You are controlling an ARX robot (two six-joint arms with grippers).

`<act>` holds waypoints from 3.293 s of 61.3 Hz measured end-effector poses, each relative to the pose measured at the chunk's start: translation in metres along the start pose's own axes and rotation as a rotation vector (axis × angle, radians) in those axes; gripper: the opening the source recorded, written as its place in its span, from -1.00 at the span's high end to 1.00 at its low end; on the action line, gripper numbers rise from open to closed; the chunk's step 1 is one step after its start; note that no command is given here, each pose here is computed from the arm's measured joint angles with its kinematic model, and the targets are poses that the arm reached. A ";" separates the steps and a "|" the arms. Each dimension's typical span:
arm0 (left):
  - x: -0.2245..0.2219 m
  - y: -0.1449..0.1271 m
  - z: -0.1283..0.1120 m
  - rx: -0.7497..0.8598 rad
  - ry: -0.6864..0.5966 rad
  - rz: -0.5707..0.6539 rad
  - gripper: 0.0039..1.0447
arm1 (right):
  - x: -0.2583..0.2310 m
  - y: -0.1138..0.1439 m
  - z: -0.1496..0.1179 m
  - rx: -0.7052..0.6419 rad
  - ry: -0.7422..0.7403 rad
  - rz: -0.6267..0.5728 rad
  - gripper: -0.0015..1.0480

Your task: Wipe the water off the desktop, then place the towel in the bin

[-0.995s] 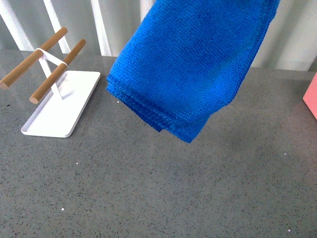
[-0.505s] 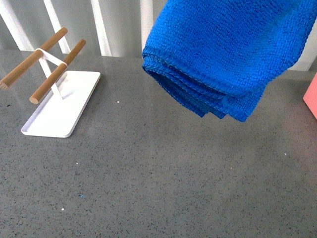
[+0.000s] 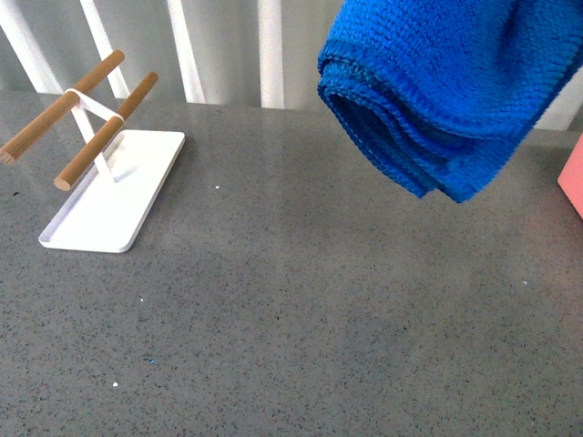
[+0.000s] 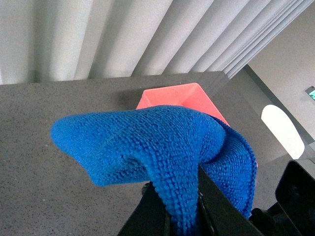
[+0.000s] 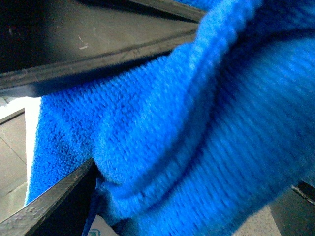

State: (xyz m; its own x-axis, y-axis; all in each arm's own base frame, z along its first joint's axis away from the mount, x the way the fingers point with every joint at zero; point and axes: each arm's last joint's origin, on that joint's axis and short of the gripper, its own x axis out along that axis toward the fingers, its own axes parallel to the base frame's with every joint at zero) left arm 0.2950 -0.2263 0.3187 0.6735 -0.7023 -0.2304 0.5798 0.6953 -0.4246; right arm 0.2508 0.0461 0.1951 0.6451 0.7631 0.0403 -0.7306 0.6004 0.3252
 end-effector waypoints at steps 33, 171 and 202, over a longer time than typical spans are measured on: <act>0.000 0.000 0.001 -0.011 -0.003 0.003 0.92 | 0.017 0.007 0.009 -0.017 -0.030 -0.001 0.57; -0.245 0.116 -0.174 0.335 -0.418 0.733 0.94 | -0.072 -0.052 -0.013 -0.095 0.141 -0.458 0.90; -0.253 0.109 -0.179 0.337 -0.421 0.732 0.94 | -0.070 -0.051 -0.019 -0.115 0.171 -0.455 0.90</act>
State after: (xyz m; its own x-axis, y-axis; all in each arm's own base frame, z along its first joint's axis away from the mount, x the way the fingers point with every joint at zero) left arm 0.1062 -0.0001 0.1737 0.9997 0.0000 0.0254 0.0001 1.0000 -0.0044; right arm 0.2385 -0.0331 0.1582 0.8650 0.4405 -0.2403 -0.4102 0.8966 0.1670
